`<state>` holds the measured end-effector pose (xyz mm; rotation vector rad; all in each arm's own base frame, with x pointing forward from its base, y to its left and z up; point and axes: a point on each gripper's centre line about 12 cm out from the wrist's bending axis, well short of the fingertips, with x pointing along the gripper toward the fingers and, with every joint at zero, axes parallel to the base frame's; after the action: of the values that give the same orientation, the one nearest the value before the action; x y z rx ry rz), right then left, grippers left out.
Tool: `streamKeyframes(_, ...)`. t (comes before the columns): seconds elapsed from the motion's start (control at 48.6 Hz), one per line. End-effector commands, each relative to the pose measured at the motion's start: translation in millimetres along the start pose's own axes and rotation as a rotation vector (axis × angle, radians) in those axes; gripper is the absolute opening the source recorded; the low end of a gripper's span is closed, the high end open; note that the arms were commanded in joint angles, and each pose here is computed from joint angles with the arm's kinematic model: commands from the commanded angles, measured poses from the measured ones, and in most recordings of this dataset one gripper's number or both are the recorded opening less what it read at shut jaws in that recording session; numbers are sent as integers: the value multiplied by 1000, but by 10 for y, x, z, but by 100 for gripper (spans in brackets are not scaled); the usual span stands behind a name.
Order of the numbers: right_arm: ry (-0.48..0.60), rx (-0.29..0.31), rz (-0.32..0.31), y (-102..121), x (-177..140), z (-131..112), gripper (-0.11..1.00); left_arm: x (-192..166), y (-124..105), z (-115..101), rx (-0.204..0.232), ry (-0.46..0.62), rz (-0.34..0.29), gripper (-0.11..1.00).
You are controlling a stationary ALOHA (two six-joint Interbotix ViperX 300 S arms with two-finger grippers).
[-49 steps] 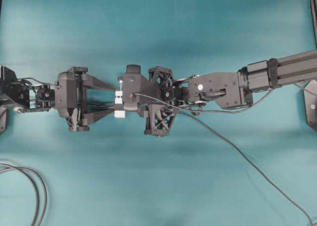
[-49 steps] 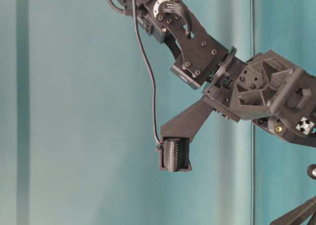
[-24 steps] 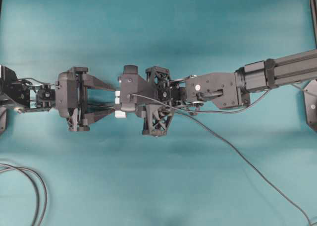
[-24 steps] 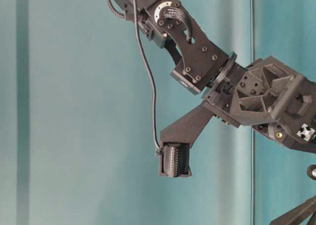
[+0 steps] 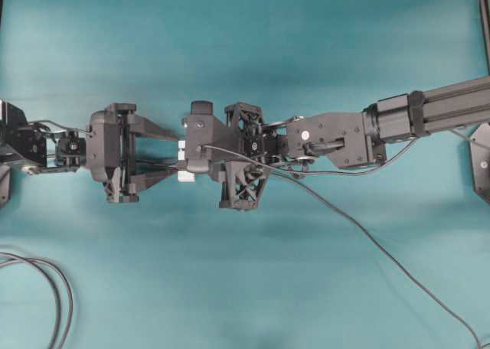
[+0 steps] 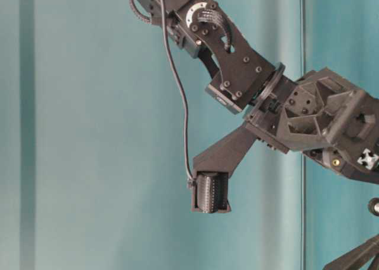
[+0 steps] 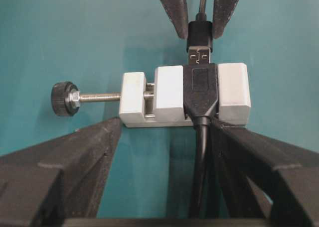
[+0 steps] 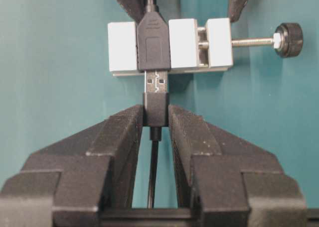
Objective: Insert the USB cable into the female connector supported by the left arm.
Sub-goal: 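Push the USB plug leftward into the female connector with the right gripper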
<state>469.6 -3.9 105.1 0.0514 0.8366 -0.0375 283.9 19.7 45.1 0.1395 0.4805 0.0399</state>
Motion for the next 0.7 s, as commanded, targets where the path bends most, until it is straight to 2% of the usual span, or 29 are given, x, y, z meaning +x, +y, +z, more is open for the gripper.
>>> streamKeyframes(0.0, -51, -5, 4, 17, -63, 179, 21, 33, 22, 66, -2, -23, 9, 83)
streamKeyframes(0.288, -57, -11, 5, 25, -55, 193, 21, 38, 26, 65, -3, -23, 10, 83)
streamKeyframes(0.473, -54, -65, 3, 54, -19, 170, 21, 48, 7, 87, 4, -30, 5, 83)
streamKeyframes(0.679, -61, -77, 3, 62, -23, 196, 21, 69, -67, 120, 15, -42, -17, 83)
